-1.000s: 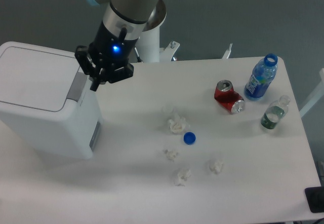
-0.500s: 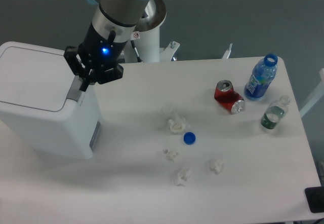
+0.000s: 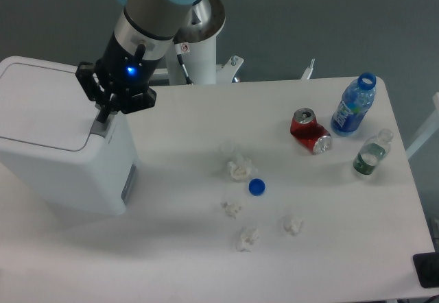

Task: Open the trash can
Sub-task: 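Lower the gripper onto the grey lid button of the white bin, then press down on the grey lid button with the gripper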

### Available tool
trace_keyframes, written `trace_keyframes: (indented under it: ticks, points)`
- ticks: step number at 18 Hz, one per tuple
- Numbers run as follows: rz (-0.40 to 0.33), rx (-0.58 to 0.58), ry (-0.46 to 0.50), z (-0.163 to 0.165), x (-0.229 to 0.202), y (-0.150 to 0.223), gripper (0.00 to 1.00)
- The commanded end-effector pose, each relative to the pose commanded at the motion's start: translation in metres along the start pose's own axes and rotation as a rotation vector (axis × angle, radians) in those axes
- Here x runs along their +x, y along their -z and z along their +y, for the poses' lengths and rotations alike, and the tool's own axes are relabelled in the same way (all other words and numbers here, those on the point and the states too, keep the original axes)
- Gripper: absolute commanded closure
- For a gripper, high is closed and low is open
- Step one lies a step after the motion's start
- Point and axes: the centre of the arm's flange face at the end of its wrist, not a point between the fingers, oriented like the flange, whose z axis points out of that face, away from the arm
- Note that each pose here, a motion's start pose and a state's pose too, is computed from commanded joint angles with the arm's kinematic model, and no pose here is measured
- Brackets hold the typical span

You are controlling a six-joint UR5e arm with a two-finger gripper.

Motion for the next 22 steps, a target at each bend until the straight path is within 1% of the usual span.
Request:
trace_keyframes:
  ticks: [22]
  points:
    - [0.004,-0.015,0.008,0.0028,-0.0052,-0.0094,1.00]
